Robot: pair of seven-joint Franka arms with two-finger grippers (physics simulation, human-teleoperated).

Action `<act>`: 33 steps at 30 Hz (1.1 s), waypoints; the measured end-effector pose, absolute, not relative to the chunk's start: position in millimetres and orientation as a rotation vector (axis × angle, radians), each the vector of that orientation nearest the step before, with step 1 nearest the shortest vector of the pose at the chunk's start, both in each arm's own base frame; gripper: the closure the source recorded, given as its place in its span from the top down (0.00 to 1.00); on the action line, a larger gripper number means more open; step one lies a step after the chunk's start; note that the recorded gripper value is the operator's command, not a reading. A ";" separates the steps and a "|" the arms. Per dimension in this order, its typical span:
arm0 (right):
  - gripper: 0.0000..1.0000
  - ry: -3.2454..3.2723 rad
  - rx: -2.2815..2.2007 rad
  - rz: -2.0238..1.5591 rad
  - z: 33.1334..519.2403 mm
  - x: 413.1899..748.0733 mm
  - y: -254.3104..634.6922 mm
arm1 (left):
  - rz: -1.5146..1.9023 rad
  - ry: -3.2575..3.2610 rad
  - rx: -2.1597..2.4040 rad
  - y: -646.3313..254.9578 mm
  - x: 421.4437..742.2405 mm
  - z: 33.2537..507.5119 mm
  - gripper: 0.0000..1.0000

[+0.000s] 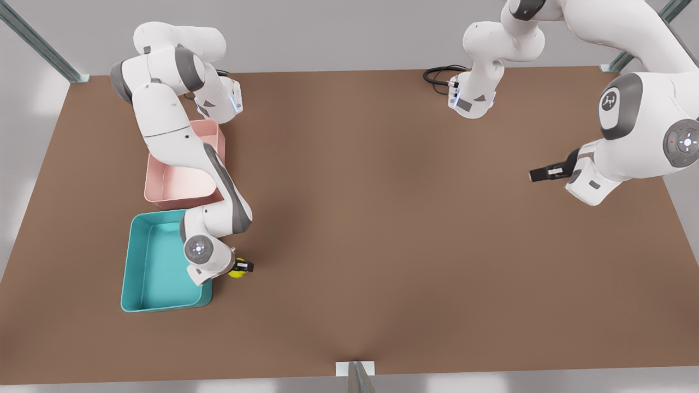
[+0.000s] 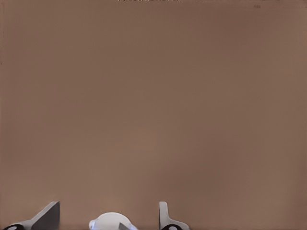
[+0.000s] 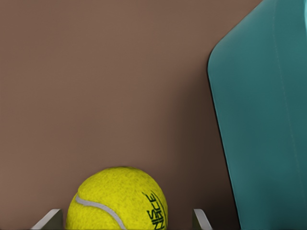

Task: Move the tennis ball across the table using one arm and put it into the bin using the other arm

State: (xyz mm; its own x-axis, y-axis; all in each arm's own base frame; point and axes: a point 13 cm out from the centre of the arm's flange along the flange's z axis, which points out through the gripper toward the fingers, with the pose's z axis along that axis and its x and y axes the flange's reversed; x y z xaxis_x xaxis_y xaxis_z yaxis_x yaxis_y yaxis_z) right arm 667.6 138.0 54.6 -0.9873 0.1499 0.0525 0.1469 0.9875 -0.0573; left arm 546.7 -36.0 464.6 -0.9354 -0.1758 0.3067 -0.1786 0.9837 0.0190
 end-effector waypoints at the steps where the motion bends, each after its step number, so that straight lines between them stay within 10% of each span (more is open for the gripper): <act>1: 1.00 -3.072 -0.231 0.084 50.9 666.5 138.4 | 0.014 -2.834 0.270 -34.9 550.5 470.0 1.00; 10: 1.00 -3.059 -0.246 0.089 30.8 661.6 141.4 | 0.047 -2.847 0.308 -44.8 554.4 477.0 1.00; 16: 0.76 -3.067 -0.259 0.083 32.7 665.6 139.8 | 0.119 -2.838 0.274 -72.2 552.3 479.1 1.00; 30: 0.76 -3.177 -0.432 0.051 174.8 718.3 27.8 | 0.100 -2.744 0.284 -73.1 528.1 481.3 1.00; 31: 1.00 -3.162 -0.443 0.059 171.4 715.9 10.7 | 0.099 -2.739 0.281 -74.7 526.4 481.7 1.00; 33: 1.00 -3.139 -0.436 0.067 164.8 711.7 -6.8 | 0.096 -2.727 0.280 -75.1 523.1 481.9 1.00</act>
State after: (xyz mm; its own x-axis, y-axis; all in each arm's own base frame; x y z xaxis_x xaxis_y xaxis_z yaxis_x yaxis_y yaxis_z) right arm 711.7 -6.8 164.8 -0.9617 0.2718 -0.0339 0.2730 0.9613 -0.0379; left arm 523.1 -75.1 481.9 -0.9016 -0.1812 0.3928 -0.2084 0.9777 -0.0273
